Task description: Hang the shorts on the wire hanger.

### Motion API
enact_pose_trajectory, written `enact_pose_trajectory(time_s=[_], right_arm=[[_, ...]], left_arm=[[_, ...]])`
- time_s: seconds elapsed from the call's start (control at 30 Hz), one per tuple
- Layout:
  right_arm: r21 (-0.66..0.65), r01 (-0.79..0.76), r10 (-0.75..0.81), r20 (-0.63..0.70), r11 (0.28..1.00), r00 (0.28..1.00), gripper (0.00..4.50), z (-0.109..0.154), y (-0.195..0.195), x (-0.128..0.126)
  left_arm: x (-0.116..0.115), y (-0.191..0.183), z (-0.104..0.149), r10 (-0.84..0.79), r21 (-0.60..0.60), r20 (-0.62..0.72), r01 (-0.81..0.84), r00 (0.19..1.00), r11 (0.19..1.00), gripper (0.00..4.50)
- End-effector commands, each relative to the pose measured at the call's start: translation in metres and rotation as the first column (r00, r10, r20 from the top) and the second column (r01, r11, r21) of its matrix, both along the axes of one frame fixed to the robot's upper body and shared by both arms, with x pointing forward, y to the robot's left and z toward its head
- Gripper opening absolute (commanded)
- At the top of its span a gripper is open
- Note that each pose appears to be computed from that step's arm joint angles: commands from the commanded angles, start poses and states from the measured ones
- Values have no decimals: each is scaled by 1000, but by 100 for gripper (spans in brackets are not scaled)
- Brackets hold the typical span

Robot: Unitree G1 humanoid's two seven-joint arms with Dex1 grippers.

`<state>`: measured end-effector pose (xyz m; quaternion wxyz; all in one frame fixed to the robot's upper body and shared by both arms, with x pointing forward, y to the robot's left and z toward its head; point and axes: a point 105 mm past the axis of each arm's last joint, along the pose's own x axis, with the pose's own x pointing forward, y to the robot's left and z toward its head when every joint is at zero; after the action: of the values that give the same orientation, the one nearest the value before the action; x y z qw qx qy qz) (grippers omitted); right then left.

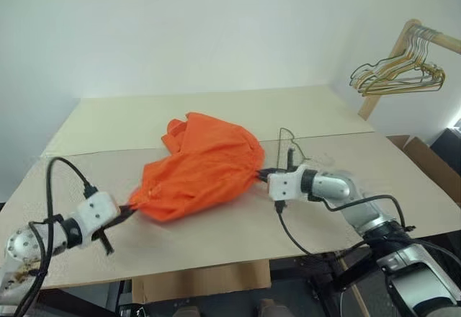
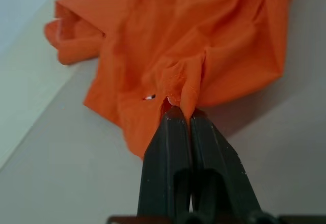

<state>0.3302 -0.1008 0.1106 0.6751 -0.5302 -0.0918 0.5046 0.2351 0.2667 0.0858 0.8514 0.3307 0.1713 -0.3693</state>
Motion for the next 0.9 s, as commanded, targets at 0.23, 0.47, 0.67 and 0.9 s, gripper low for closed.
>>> enact_pose_trajectory(time_s=[0.23, 0.47, 0.67, 0.9], right_arm=[[-232, -226, 186, -183, 946, 965, 0, -7, -25, -33], [-236, -264, 222, -191, 935, 956, 0, -12, -20, -35], [-262, -251, 191, -233, 932, 953, 0, -18, -26, -38], [-258, -289, 210, -292, 922, 933, 0, -15, -32, -55]], left_arm=[[-46, -8, 4, -179, 5, -224, 185, 958, 983, 1], [-61, -2, -11, -142, 98, -324, 183, 935, 978, 1], [-62, -11, -11, -144, 90, -314, 180, 938, 980, 1], [-56, -13, -11, -150, 84, -311, 184, 939, 979, 1]])
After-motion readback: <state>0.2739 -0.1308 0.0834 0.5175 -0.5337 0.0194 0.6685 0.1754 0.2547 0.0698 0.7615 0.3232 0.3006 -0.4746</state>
